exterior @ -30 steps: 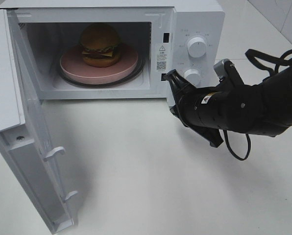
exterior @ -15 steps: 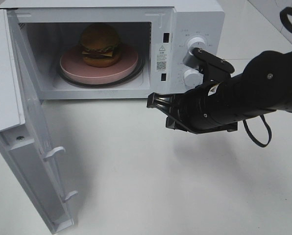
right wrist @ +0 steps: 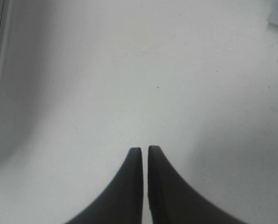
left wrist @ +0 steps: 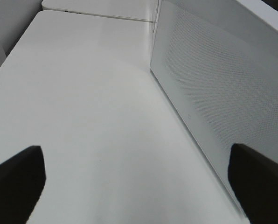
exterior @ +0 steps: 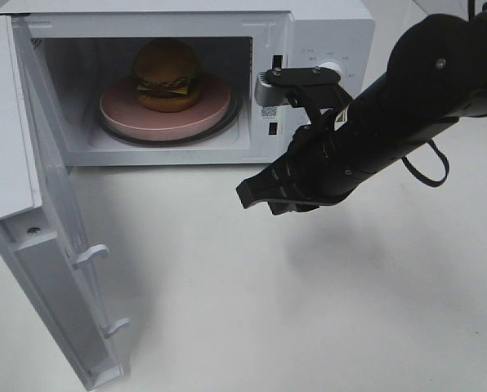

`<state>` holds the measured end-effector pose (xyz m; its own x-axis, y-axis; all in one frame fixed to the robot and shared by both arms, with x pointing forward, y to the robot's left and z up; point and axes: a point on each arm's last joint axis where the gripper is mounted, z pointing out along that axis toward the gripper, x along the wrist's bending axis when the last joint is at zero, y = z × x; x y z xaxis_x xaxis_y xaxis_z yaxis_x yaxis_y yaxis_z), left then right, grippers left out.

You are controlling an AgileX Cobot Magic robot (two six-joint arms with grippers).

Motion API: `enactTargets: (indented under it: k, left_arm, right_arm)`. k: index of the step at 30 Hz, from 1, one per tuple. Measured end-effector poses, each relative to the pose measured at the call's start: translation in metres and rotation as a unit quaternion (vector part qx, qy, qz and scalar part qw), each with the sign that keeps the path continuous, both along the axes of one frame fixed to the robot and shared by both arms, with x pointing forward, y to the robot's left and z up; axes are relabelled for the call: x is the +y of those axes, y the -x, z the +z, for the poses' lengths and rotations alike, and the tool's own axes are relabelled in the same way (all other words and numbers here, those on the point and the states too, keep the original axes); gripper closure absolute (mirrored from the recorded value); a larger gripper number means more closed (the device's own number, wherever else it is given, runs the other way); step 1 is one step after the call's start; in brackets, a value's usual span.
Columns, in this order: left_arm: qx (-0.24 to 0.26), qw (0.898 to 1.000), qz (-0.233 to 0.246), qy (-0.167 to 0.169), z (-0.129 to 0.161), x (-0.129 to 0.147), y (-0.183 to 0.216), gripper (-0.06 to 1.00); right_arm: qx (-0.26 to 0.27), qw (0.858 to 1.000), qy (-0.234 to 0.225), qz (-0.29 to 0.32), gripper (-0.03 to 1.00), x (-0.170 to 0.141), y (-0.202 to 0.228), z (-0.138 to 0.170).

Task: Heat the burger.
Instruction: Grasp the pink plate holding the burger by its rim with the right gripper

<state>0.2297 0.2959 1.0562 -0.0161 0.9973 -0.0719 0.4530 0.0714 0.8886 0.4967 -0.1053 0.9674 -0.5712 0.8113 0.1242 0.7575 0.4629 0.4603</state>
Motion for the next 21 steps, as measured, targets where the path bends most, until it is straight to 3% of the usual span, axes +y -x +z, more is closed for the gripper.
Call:
enactTargets:
  k: [1, 2, 5, 7, 9, 10, 11, 12, 13, 14, 15, 16, 18, 19, 21]
  left_arm:
    - [0.0, 1.0, 0.0, 0.0, 0.0, 0.0, 0.0, -0.04]
    - [0.0, 1.0, 0.0, 0.0, 0.0, 0.0, 0.0, -0.04]
    - [0.0, 1.0, 0.0, 0.0, 0.0, 0.0, 0.0, -0.04]
    - [0.0, 1.0, 0.0, 0.0, 0.0, 0.0, 0.0, -0.04]
    - [0.0, 1.0, 0.0, 0.0, 0.0, 0.0, 0.0, -0.04]
    - [0.0, 1.0, 0.0, 0.0, 0.0, 0.0, 0.0, -0.04]
    - [0.0, 1.0, 0.0, 0.0, 0.0, 0.0, 0.0, -0.04]
    - [0.0, 1.0, 0.0, 0.0, 0.0, 0.0, 0.0, -0.04]
    - [0.0, 1.0, 0.0, 0.0, 0.0, 0.0, 0.0, -0.04]
    - [0.0, 1.0, 0.0, 0.0, 0.0, 0.0, 0.0, -0.04]
    - [0.0, 1.0, 0.0, 0.0, 0.0, 0.0, 0.0, -0.04]
    - [0.0, 1.0, 0.0, 0.0, 0.0, 0.0, 0.0, -0.04]
    - [0.0, 1.0, 0.0, 0.0, 0.0, 0.0, 0.0, -0.04]
    - [0.0, 1.0, 0.0, 0.0, 0.0, 0.0, 0.0, -0.04]
    - [0.0, 1.0, 0.0, 0.0, 0.0, 0.0, 0.0, -0.04]
  right_arm:
    - [-0.005, 1.0, 0.008, 0.022, 0.94, 0.0006, -0.0003, 0.0017]
    - [-0.021, 0.996, 0.031, 0.083, 0.94, 0.0015, -0.0007, 0.005]
    - [-0.03, 0.992, 0.041, 0.113, 0.94, 0.002, -0.001, 0.0064]
    - [-0.067, 0.967, 0.082, 0.231, 0.94, 0.003, -0.0014, 0.0104]
    - [-0.076, 0.96, 0.089, 0.253, 0.94, 0.0031, -0.0016, 0.0108]
    - [-0.097, 0.943, 0.105, 0.302, 0.94, 0.0033, -0.002, 0.0114]
    - [-0.097, 0.943, 0.105, 0.302, 0.94, 0.0033, -0.002, 0.0114]
    - [-0.113, 0.923, 0.12, 0.347, 0.93, 0.0031, -0.0016, 0.0112]
    - [-0.118, 0.915, 0.127, 0.365, 0.93, 0.0027, -0.0014, 0.011]
    - [-0.118, 0.915, 0.127, 0.365, 0.93, 0.0027, -0.0014, 0.011]
    - [-0.127, 0.895, 0.143, 0.403, 0.93, 0.0017, -0.0008, 0.0104]
    - [-0.127, 0.895, 0.143, 0.403, 0.93, 0.0017, -0.0008, 0.0104]
    - [-0.14, 0.866, 0.172, 0.449, 0.93, -0.001, -0.0011, 0.0095]
    - [-0.14, 0.866, 0.172, 0.449, 0.93, -0.001, -0.0011, 0.0095]
    - [-0.143, 0.84, 0.206, 0.481, 0.93, -0.0054, -0.0021, 0.0084]
